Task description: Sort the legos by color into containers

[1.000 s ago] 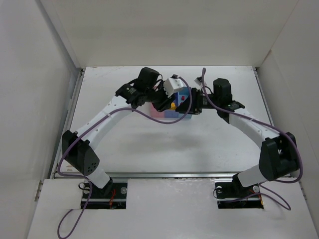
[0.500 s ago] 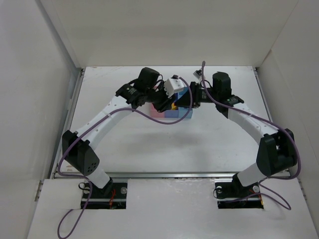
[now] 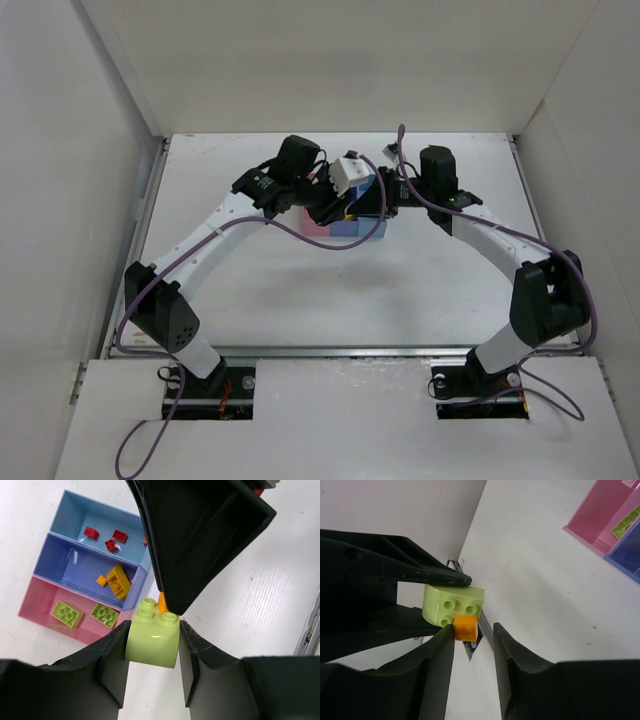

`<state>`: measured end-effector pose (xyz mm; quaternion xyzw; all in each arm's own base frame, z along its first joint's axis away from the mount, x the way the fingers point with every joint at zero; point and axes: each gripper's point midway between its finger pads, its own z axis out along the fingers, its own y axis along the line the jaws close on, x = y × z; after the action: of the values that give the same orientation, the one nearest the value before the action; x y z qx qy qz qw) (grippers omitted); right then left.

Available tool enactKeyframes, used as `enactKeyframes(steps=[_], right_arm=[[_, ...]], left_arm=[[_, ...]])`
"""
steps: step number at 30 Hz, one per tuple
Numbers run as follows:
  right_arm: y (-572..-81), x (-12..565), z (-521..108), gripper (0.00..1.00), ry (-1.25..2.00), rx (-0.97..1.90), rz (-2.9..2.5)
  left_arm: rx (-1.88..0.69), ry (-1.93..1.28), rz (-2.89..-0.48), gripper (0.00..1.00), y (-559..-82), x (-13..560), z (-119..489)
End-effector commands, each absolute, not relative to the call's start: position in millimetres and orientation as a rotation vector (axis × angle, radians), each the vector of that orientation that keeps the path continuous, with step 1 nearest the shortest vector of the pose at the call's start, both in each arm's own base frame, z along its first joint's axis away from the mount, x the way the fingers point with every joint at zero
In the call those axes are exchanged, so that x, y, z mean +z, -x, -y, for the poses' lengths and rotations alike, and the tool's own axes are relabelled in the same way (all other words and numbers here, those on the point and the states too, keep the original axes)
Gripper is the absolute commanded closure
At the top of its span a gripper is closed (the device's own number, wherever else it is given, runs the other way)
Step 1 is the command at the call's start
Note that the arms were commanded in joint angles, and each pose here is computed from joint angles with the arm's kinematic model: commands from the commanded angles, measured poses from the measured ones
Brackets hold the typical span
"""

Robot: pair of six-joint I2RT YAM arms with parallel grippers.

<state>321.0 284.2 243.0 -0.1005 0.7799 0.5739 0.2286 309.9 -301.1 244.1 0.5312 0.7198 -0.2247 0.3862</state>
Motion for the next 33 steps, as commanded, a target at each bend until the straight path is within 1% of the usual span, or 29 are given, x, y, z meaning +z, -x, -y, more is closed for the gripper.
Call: enactKeyframes(steps=[1,4,9,12,16,18,19,20,24,26,28,31,33], right_arm=[[-332,263,-291,0.59,0.331,1.571,-2.070],[-330,264,-292,0.64,0.339,1.579,-2.069],[-330,268,-292,0.65,0.352,1.587,-2.060],[-328,268,-292,0.69,0.361,1.596,-2.059],[-324,269,-293,0.80,0.378,1.614,-2.058],[-323,270,-293,0.85,0.386,1.622,-2.058],[-322,273,-292,0.96,0.400,1.616,-2.044],[-322,273,-292,1.00,0.400,1.616,-2.044],[-322,269,-291,1.00,0.376,1.596,-2.053],[-326,262,-282,1.00,0.320,1.581,-2.073],[-334,251,-266,1.00,0.235,1.550,-2.099],[-340,246,-248,1.00,0.171,1.514,-2.099],[-338,249,-247,1.00,0.172,1.514,-2.098]], left_arm=[[-0.606,-1.350,-1.752,1.00,-303,271,306],[-0.606,-1.350,-1.752,1.00,-303,271,306],[-0.610,-1.339,-1.750,1.00,-304,273,308],[-0.610,-1.339,-1.750,1.00,-304,273,308],[-0.590,-1.332,-1.758,1.00,-307,270,306],[-0.595,-1.324,-1.765,1.00,-306,270,306],[-0.585,-1.320,-1.768,1.00,-308,270,305],[-0.585,-1.320,-1.768,1.00,-308,270,305],[-0.540,-1.307,-1.795,1.00,-312,264,300],[-0.476,-1.314,-1.837,1.00,-316,247,291],[-0.419,-1.351,-1.830,1.00,-313,239,280],[-0.360,-1.352,-1.857,1.00,-317,226,268],[-0.336,-1.325,-1.879,1.00,-322,224,257]])
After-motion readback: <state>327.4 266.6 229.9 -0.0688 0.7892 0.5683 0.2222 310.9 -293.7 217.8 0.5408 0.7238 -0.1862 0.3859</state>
